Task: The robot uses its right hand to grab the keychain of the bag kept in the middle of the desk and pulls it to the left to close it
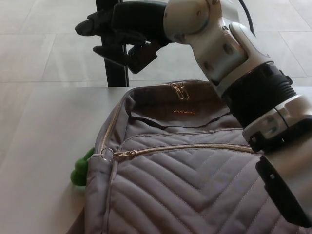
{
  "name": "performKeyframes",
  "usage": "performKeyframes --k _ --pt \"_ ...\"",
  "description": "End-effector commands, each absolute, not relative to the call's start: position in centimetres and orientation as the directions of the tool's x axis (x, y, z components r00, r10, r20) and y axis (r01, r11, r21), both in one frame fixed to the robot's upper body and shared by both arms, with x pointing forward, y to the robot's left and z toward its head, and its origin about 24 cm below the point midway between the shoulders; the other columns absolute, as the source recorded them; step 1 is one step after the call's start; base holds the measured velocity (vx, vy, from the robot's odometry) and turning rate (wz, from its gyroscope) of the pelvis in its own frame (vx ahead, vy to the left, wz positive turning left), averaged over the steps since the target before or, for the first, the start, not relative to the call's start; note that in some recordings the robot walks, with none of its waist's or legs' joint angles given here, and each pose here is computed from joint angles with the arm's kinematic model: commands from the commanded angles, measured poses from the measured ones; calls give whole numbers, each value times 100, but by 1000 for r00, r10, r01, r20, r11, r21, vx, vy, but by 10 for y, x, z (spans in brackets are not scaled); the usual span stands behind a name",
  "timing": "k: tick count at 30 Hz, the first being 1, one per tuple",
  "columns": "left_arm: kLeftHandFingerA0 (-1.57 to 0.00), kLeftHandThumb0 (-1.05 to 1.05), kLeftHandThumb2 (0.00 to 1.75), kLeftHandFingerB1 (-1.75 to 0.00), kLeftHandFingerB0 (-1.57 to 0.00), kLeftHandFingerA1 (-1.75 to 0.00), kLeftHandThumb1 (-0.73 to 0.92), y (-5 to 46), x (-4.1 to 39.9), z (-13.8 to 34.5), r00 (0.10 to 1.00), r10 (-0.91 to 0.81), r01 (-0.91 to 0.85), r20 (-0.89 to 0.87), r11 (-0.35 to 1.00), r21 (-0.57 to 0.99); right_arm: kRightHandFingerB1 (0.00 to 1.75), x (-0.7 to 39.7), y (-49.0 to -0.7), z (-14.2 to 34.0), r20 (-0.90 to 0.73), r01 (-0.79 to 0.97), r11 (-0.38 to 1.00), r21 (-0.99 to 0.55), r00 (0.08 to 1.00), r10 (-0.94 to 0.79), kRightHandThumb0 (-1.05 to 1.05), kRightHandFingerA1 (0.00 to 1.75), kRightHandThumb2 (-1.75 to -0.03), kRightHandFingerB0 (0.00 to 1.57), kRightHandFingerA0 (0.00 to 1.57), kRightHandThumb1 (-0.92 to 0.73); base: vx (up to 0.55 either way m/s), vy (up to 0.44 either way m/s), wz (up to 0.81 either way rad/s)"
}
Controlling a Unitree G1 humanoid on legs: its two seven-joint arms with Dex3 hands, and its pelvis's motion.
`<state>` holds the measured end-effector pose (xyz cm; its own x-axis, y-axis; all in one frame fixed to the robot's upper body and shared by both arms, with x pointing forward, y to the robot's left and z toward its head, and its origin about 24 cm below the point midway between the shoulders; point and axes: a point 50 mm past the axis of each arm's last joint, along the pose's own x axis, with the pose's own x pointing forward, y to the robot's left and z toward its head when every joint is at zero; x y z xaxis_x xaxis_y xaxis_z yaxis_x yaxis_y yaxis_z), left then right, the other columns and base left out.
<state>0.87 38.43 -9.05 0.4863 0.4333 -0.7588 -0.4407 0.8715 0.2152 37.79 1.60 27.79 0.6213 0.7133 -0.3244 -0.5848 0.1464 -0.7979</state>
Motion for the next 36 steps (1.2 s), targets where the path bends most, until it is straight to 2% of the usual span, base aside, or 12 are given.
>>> performKeyframes --k 1,6,7,11,12,13,16,22,23,24,28,36 --pt "-58 -83 81 -41 -54 -54 92 406 34 -64 636 468 -473 -613 864 169 41 153 -501 202 -78 494 790 -362 829 -554 -80 47 -100 16 27 -67 0 0 0" --pt "-64 -82 79 -38 -48 -47 92 393 77 -48 813 301 -246 -499 953 174 39 195 -458 226 36 311 822 -477 941 -335 -81 47 -98 9 21 -67 0 0 7" --pt "-56 -81 117 -52 -40 -59 78 389 84 -46 832 277 -218 -481 960 176 39 202 -447 229 54 274 821 -501 957 -286 -81 47 -97 9 21 -65 0 0 0" --pt "-58 -85 77 -38 -43 -47 92 379 98 -38 884 191 -131 -426 977 166 40 220 -415 239 77 165 822 -544 986 -147 -77 49 -97 10 25 -66 0 0 0" --pt "-56 -82 117 -52 -38 -60 79 377 100 -37 895 167 -116 -414 983 146 40 222 -411 241 98 156 818 -554 988 -121 -76 49 -97 10 24 -66 0 0 0" --pt "-61 -85 75 -38 -46 -54 92 374 101 -36 905 140 -97 -402 987 127 41 221 -412 245 112 163 807 -568 986 -121 -78 49 -98 8 20 -66 0 0 0" --pt "-61 -85 75 -38 -46 -54 92 369 99 -34 912 113 -74 -393 991 114 41 218 -415 250 123 175 792 -586 984 -126 -78 49 -98 8 20 -66 0 0 0" --pt "-55 -86 78 -37 -44 -54 92 368 81 -39 884 115 -76 -453 992 104 30 180 -464 265 190 389 765 -513 921 -341 -80 39 -65 25 47 -78 0 0 0" --pt "-50 -84 122 -50 -36 -63 82 369 75 -44 863 137 -98 -486 990 105 32 156 -486 275 218 502 736 -453 864 -455 -78 42 -64 26 45 -78 0 0 0" --pt "-54 -86 82 -39 -43 -55 92 370 72 -47 849 153 -113 -505 988 109 32 139 -497 282 242 562 703 -436 825 -510 -76 45 -64 26 44 -79 0 0 0" --pt "-52 -87 83 -40 -42 -53 92 376 70 -50 829 193 -157 -525 981 113 47 102 -520 286 237 689 593 -417 712 -661 -84 58 -101 25 43 -66 0 0 0" --pt "-54 -84 80 -41 -43 -54 92 384 65 -54 794 257 -257 -551 963 80 30 62 -533 209 73 694 536 -481 641 -764 -71 51 -65 25 35 -80 0 0 0"
